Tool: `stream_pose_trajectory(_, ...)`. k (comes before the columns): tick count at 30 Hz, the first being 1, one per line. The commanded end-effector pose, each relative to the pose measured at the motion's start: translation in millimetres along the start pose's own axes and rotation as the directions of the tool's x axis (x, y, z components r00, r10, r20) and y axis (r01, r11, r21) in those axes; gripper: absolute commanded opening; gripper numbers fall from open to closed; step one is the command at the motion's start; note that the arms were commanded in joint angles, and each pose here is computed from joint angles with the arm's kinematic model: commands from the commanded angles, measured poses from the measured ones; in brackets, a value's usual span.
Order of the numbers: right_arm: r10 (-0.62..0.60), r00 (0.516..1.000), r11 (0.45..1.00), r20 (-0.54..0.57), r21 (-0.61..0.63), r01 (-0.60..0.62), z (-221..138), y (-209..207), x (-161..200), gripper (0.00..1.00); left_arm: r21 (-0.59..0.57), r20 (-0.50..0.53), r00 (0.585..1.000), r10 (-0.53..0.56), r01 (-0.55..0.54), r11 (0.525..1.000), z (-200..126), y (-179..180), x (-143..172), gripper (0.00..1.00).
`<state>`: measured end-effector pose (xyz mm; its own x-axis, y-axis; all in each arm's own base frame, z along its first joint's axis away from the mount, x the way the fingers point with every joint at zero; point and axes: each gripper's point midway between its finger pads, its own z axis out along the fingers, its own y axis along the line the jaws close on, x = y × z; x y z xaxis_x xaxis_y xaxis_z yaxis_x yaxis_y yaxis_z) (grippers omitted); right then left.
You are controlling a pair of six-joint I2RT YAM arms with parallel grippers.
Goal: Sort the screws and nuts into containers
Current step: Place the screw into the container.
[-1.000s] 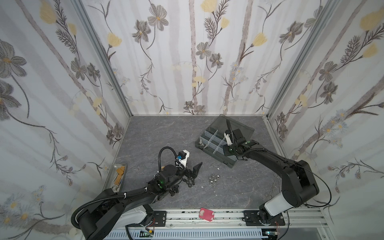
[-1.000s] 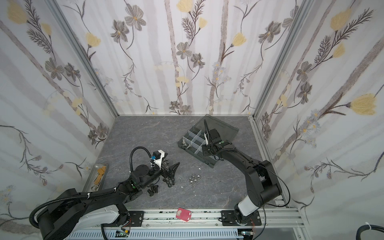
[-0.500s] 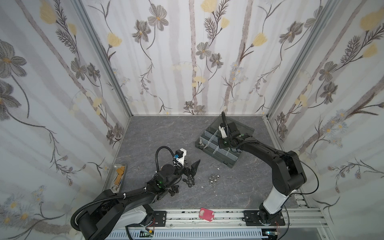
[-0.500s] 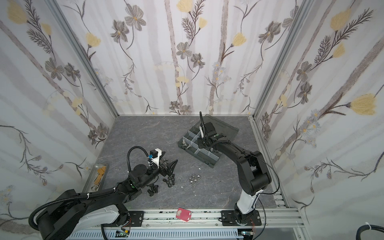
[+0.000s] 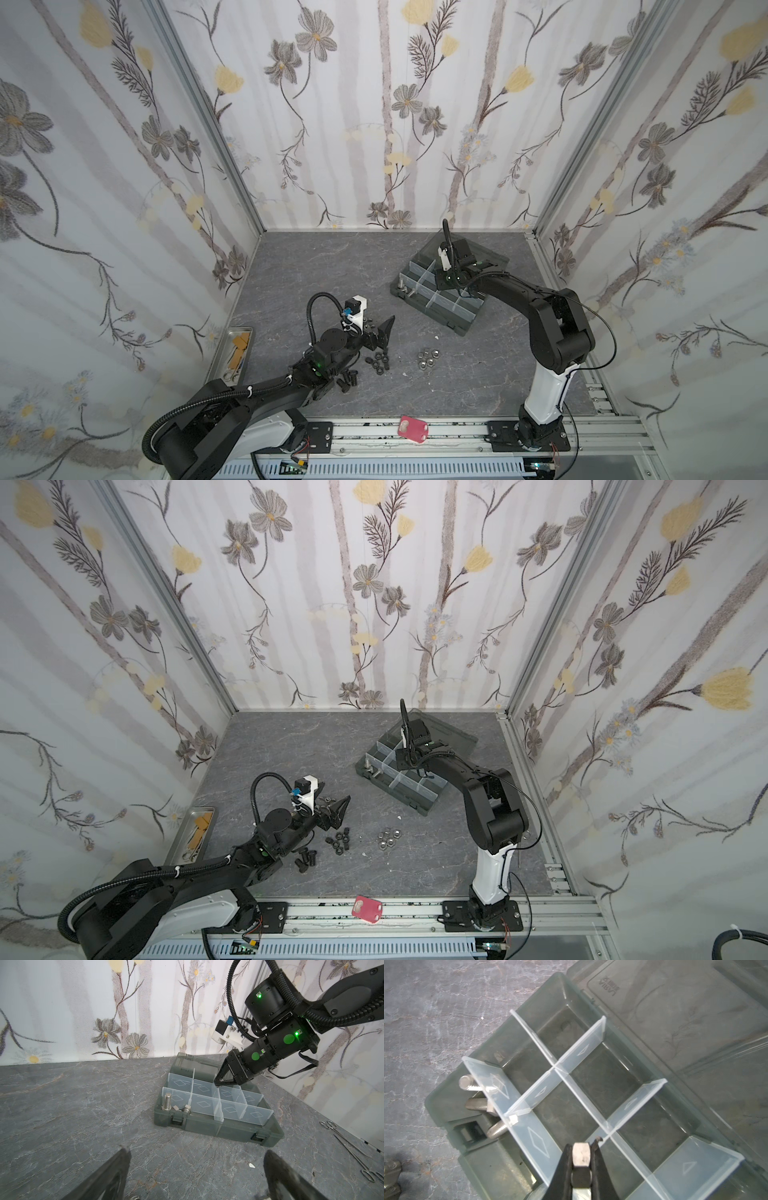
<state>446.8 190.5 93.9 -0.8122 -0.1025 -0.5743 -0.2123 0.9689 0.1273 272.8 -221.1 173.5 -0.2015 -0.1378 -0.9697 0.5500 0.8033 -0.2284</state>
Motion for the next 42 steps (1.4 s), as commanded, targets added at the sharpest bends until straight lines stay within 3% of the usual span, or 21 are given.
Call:
stream_pose_trajectory(1, 0.036, 0.999, 0.999, -0.005, 0.034, -0.036, -2, -13, 5, 0.11, -0.005, 0.026, 1.000, -0.016, 0.016, 1.000, 0, 1, -6, 1.00)
stream_pose_trajectory(16, 0.148, 0.988, 0.979, 0.035, 0.133, -0.152, -53, -59, 42, 0.11, 0.000, 0.017, 1.000, -0.025, 0.025, 1.000, 1, 1, -1, 1.00)
stream_pose_trajectory(21, 0.188, 0.982, 0.966, -0.024, 0.186, -0.181, -46, -77, 73, 0.12, -0.002, 0.025, 0.999, -0.026, 0.026, 1.000, 1, 1, -2, 1.00)
stream_pose_trajectory(29, 0.210, 0.977, 0.965, -0.041, 0.171, -0.200, -38, -82, 81, 0.14, 0.001, 0.020, 0.999, -0.028, 0.028, 1.000, 2, 1, 0, 1.00)
stream_pose_trajectory(32, 0.213, 0.976, 0.965, -0.051, 0.167, -0.202, -34, -81, 85, 0.18, -0.001, 0.021, 0.999, -0.033, 0.033, 0.999, 2, 2, 1, 1.00)
stream_pose_trajectory(35, 0.211, 0.976, 0.965, -0.048, 0.167, -0.200, -34, -81, 83, 0.31, -0.003, 0.020, 0.999, -0.034, 0.035, 0.999, 1, 3, 1, 1.00)
stream_pose_trajectory(41, 0.204, 0.979, 0.970, -0.007, 0.137, -0.201, -43, -75, 69, 0.37, -0.011, 0.033, 0.999, -0.038, 0.038, 0.999, 0, 4, -2, 1.00)
stream_pose_trajectory(42, 0.192, 0.981, 0.976, 0.041, 0.098, -0.195, -56, -68, 56, 0.37, -0.014, 0.042, 0.998, -0.042, 0.043, 0.999, -1, 4, -5, 1.00)
